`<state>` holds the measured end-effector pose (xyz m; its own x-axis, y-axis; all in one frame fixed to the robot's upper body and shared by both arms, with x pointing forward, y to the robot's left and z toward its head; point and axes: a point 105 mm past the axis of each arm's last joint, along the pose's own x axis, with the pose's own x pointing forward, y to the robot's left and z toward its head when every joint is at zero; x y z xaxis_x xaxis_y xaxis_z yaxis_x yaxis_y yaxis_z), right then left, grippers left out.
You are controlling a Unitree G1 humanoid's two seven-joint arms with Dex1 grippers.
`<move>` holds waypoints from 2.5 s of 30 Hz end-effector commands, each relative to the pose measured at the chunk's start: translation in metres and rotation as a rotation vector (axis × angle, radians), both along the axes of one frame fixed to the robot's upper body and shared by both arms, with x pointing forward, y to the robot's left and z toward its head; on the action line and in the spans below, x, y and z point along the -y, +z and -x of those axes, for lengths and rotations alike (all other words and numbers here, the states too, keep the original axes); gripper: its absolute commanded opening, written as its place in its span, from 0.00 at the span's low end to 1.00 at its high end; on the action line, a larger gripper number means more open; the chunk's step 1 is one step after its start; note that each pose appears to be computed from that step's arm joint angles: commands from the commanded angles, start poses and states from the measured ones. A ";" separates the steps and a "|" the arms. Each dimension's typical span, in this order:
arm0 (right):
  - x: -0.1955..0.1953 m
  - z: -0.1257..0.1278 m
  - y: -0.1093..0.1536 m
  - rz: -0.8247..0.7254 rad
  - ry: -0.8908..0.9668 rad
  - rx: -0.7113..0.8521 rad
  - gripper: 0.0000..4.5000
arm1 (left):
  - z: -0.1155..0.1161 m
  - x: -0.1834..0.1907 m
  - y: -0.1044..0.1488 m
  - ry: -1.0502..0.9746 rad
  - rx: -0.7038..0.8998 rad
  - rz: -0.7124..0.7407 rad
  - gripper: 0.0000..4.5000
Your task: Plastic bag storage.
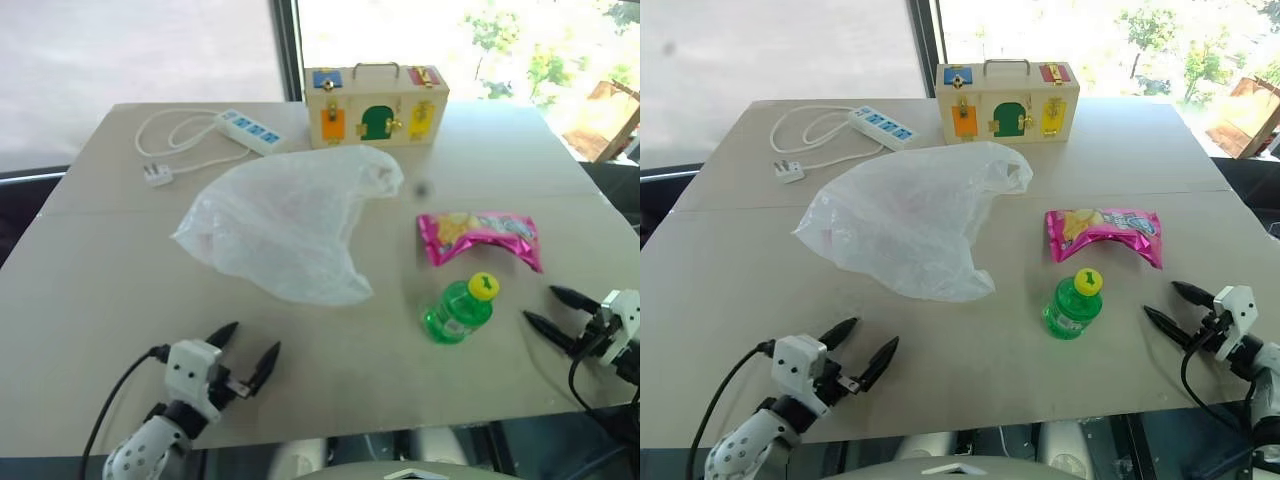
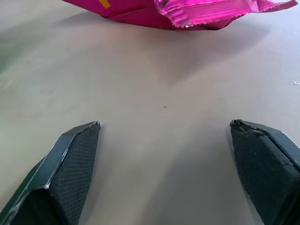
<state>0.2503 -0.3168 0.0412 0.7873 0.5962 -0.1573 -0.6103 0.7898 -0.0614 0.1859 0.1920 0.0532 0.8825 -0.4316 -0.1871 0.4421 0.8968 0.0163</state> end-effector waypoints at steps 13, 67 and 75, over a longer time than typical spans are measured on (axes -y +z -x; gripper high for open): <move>-0.079 0.009 0.051 -0.033 0.339 0.032 1.00 | -0.038 0.102 0.052 -0.384 0.027 0.173 1.00; -0.112 0.006 0.175 -0.010 0.584 0.079 1.00 | -0.074 0.099 0.063 -0.180 0.271 0.013 1.00; -0.116 0.003 0.178 -0.019 0.602 0.074 1.00 | -0.076 0.092 0.059 -0.116 0.265 0.002 1.00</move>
<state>0.2500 -0.2050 0.2116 0.3427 0.9329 -0.1108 -0.9384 0.3345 -0.0861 0.2618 0.0979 0.1040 0.8376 -0.5462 0.0087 0.5407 0.8312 0.1293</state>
